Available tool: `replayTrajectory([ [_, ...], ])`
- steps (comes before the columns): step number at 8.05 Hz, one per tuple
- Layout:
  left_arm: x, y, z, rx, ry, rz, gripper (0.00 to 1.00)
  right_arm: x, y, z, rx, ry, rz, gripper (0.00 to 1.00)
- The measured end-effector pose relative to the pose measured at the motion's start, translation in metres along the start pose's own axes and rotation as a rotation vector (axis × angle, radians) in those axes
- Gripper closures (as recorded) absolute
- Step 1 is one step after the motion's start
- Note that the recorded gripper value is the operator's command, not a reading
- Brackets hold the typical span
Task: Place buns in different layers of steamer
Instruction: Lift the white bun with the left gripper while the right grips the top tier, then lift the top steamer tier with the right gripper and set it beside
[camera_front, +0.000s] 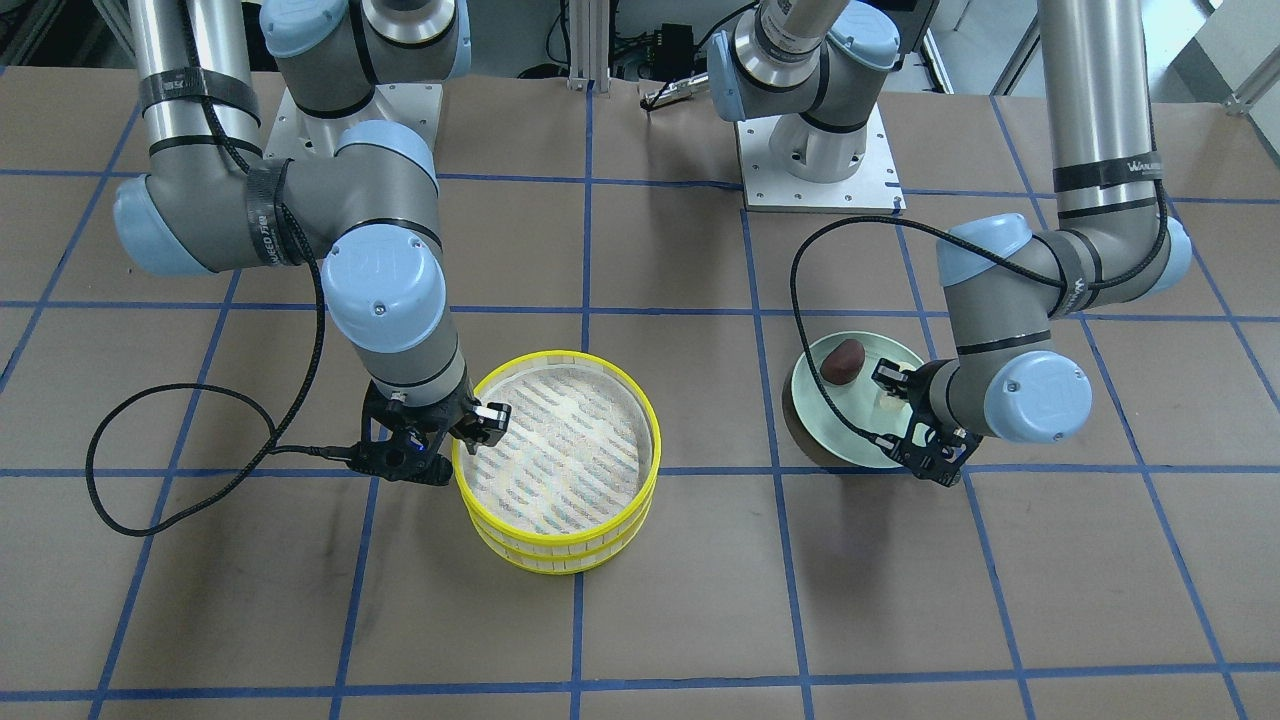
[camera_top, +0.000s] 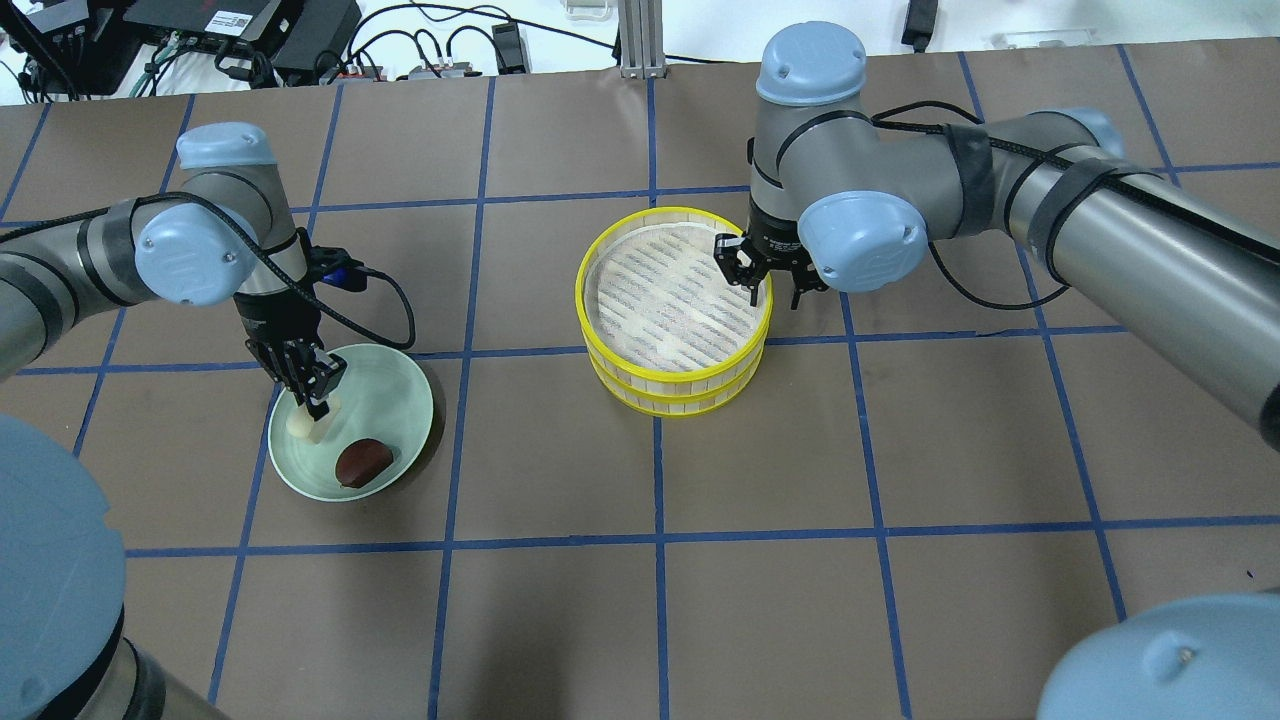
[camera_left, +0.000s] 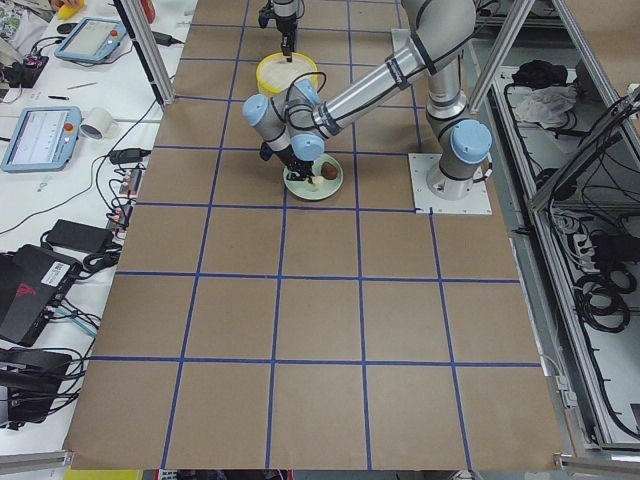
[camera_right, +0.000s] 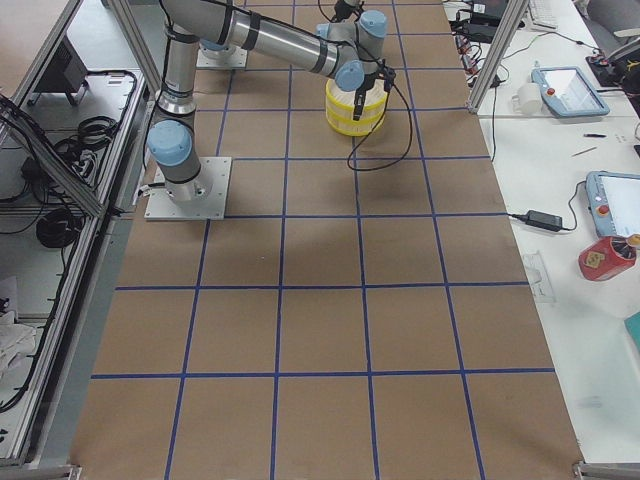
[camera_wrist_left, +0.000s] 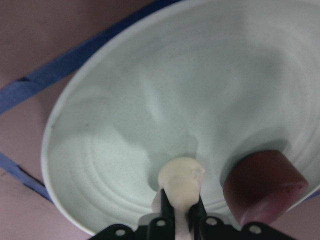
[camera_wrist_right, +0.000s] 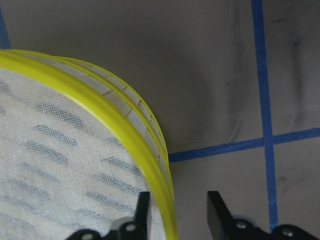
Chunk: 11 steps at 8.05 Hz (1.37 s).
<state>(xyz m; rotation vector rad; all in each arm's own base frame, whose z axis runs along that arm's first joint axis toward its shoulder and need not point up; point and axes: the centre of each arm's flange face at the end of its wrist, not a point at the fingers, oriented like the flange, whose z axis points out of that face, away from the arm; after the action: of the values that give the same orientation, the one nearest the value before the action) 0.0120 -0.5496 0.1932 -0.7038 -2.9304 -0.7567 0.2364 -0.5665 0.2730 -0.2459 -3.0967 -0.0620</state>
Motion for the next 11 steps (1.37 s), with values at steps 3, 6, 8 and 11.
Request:
replayTrajectory([
  [3, 0.002, 0.016, -0.065, 0.105, -0.08, -0.019, 1.0, 0.0, -0.001, -0.002, 0.007, -0.003, 0.0, 0.8],
  [6, 0.032, 0.032, -0.118, 0.229, -0.108, -0.051, 1.0, 0.0, -0.001, -0.004, 0.009, -0.003, 0.0, 0.84],
  [8, 0.081, 0.035, -0.145, 0.288, -0.143, -0.073, 1.0, 0.0, -0.001, -0.011, 0.02, -0.003, -0.001, 0.84],
  [11, 0.146, 0.033, -0.171, 0.382, -0.117, -0.12, 1.0, 0.007, 0.007, -0.046, 0.066, -0.016, -0.002, 0.84],
])
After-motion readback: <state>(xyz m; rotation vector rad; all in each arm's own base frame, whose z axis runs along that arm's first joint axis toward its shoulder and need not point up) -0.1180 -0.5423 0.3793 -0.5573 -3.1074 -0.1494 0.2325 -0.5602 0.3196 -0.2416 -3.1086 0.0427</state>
